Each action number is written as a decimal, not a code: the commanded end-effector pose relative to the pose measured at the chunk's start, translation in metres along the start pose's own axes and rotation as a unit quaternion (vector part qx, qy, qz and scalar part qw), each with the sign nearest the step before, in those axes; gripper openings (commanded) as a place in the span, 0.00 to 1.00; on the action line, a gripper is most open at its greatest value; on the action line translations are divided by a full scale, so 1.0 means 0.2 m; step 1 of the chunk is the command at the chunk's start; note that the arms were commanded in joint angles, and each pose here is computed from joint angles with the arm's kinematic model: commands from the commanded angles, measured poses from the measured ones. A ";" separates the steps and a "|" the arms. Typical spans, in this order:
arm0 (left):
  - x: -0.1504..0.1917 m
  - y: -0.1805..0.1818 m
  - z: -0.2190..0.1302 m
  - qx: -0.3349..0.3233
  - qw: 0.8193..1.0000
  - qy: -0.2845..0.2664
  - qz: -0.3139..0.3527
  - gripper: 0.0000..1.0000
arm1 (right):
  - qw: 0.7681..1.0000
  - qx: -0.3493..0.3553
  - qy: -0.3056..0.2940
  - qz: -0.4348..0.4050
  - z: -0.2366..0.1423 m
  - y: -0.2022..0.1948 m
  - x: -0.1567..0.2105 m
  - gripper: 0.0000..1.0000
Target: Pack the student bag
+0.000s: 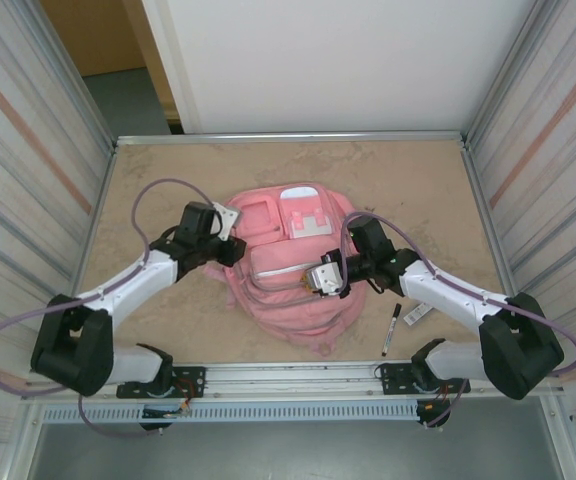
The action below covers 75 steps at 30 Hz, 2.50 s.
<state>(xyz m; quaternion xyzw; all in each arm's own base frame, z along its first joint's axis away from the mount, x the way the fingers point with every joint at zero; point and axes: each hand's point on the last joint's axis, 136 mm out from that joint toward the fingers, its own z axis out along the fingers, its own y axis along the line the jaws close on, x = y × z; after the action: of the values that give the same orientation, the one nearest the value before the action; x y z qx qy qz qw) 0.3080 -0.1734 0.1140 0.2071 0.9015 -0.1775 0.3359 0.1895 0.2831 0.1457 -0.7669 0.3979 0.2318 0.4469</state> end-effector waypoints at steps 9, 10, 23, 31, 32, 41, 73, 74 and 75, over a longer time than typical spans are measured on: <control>0.03 -0.28 -0.25 0.050 0.976 -0.111 0.183 0.56 | 0.998 -0.014 -0.063 -0.014 0.03 -0.09 -0.10 0.28; 0.05 -0.36 -0.25 0.063 0.962 -0.114 0.241 0.55 | 0.998 -0.006 -0.063 -0.012 0.04 -0.10 -0.09 0.42; 0.09 -0.53 -0.10 0.033 0.887 -0.088 0.453 0.64 | 0.974 0.159 -0.041 0.156 -0.09 -0.23 -0.14 0.99; 0.16 -0.79 -0.07 0.147 0.844 -0.121 0.502 0.72 | 0.716 0.539 0.033 0.443 -0.77 -0.52 0.20 0.99; 0.16 -0.84 -0.09 0.172 0.838 -0.141 0.498 0.75 | 0.649 0.575 0.050 0.497 -0.88 -0.49 0.29 0.99; 0.21 -0.96 -0.12 0.209 0.834 -0.125 0.494 0.99 | 0.419 0.570 0.050 0.705 -1.11 -0.24 0.55 0.99; -0.05 -0.58 0.25 -0.072 0.892 -0.078 0.439 0.01 | 0.304 0.497 0.135 0.801 -0.96 0.12 0.71 0.97; -0.07 -0.57 0.25 -0.080 0.890 -0.078 0.441 0.00 | 0.305 0.493 0.136 0.803 -0.96 0.12 0.70 0.97; -0.10 -0.57 0.24 -0.085 0.890 -0.079 0.441 0.00 | 0.303 0.488 0.140 0.807 -0.95 0.13 0.70 0.97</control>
<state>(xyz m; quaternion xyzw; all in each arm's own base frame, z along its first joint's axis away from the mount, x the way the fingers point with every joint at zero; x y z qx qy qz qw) 0.2701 -0.2930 0.0883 0.5593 0.7041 0.0237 0.4369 0.2569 0.0521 0.1324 0.2713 0.9085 0.1285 0.2907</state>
